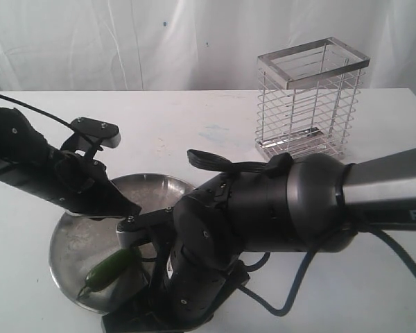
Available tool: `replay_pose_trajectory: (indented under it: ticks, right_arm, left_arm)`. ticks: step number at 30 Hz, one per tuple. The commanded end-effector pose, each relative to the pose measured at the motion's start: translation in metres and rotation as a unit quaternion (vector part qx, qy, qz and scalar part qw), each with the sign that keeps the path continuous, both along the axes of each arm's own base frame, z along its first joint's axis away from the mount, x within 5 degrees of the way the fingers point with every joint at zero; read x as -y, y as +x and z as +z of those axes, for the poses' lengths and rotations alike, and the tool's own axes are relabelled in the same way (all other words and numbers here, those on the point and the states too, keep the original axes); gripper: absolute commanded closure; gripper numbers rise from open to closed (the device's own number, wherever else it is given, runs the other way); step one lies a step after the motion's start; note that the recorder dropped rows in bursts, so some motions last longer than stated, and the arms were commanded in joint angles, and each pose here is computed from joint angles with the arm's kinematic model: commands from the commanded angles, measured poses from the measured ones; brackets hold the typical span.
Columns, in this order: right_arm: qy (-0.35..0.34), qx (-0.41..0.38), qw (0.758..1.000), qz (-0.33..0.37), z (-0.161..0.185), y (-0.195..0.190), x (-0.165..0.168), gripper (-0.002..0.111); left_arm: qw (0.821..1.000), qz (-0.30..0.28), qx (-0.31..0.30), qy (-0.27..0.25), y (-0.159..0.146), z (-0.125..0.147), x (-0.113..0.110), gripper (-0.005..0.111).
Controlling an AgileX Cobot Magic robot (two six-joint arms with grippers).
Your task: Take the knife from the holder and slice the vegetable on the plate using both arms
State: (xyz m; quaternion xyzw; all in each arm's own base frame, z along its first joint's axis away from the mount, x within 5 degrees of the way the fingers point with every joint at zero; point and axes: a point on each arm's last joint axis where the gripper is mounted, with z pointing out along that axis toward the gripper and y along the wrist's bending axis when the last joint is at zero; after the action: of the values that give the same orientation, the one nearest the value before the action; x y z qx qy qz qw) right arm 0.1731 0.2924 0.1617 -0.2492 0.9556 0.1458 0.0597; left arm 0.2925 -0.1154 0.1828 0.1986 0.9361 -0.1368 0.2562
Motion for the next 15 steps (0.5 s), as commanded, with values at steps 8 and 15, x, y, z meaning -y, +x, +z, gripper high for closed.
replay_pose_trajectory:
  ticks: [8, 15]
  right_arm:
    - [-0.001, 0.003, 1.0, 0.01, 0.001, -0.001, 0.0, 0.108]
    - [-0.004, 0.0, 1.0, 0.011, 0.001, -0.002, 0.0, 0.108]
  left_arm:
    - [0.998, 0.012, -0.06, -0.004, -0.005, -0.028, 0.003, 0.107]
    - [0.996, 0.004, -0.084, 0.01, -0.004, -0.045, 0.004, 0.107]
